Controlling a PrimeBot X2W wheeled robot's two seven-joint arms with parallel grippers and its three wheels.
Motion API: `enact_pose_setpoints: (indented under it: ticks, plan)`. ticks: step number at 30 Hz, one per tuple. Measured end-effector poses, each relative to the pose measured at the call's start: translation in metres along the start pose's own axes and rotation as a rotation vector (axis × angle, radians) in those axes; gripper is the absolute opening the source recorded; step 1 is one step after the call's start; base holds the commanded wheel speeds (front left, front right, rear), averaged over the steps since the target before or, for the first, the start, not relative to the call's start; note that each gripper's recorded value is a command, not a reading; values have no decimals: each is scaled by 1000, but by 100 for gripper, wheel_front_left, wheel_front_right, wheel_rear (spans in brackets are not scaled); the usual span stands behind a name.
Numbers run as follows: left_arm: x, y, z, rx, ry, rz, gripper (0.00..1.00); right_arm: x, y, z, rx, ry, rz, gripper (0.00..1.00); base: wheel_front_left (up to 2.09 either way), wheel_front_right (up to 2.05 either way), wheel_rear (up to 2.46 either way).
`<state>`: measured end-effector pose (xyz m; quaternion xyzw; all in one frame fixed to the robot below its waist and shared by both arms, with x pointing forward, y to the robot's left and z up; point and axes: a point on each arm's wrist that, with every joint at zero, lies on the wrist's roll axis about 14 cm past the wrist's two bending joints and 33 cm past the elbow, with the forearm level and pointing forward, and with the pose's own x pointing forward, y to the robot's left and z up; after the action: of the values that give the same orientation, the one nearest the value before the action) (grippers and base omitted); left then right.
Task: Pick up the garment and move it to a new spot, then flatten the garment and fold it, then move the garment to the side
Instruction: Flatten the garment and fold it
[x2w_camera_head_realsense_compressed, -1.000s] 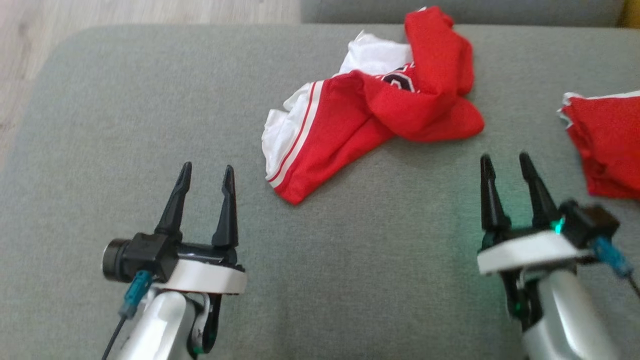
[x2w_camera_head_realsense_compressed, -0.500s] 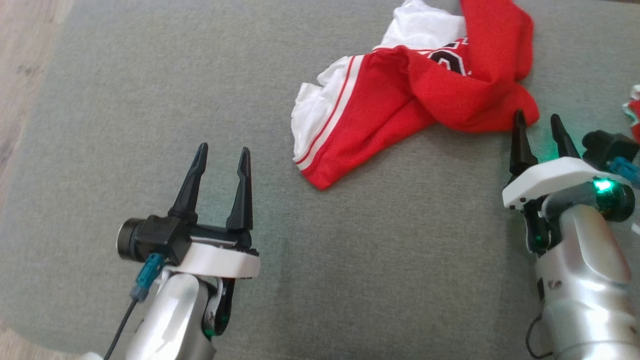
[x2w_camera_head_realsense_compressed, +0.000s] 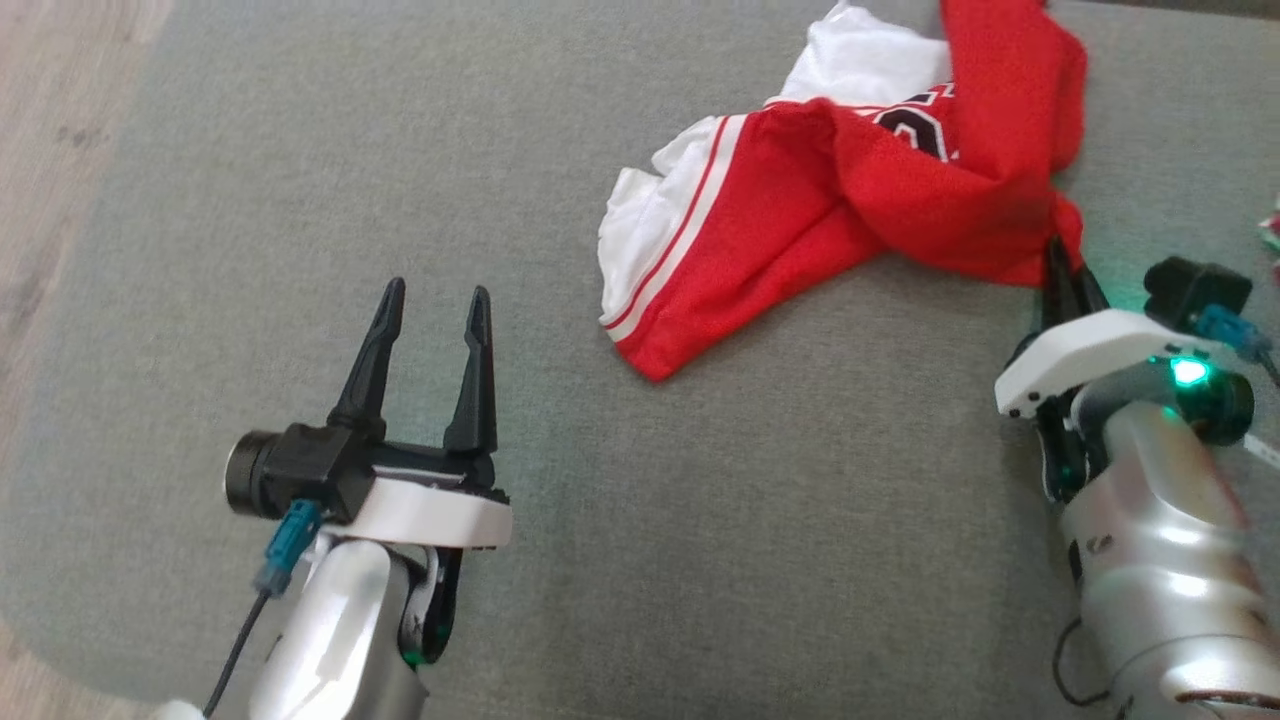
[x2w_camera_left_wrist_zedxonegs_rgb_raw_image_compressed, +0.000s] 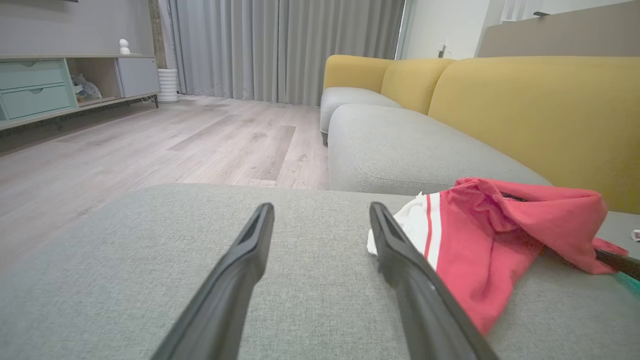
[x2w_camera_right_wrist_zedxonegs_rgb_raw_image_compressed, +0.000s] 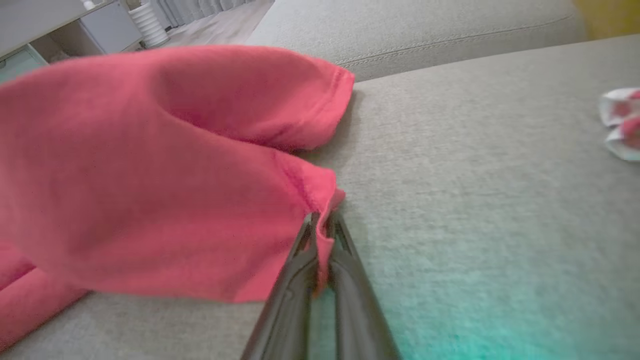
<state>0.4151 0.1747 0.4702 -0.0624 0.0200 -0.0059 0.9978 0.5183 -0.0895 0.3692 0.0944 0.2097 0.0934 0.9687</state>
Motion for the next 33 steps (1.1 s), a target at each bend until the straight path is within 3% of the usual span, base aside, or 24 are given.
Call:
enact_pose_setpoints:
  ticks: [6, 17, 18, 19, 23, 28, 33]
  plan:
    - [0, -8, 7, 1, -22, -26, 100, -27, -28, -1, 12, -23, -76, 0, 0, 0, 0]
    - [-12, -43, 18, -6, -56, -118, 100, -119, -92, -14, -43, -66, -249, 0, 0, 0, 0]
    - [-13, -45, 20, -5, -62, -124, 100, -125, -95, -16, -42, -63, -257, 15, 0, 0, 0]
    - [-14, -47, 22, -6, -67, -129, 100, -131, -97, -16, -40, -69, -265, 100, 0, 0, 0]
    - [-15, -52, 26, -12, -79, -145, 100, -138, -85, -3, -16, -133, -230, 100, 0, 0, 0]
    - [-13, -59, 28, -17, -86, -163, 100, -138, -38, 46, 4, -316, -78, 100, 0, 0, 0]
    - [-12, -65, 21, -31, -65, -183, 100, -162, -14, 45, 47, -378, -8, 100, 0, 0, 0]
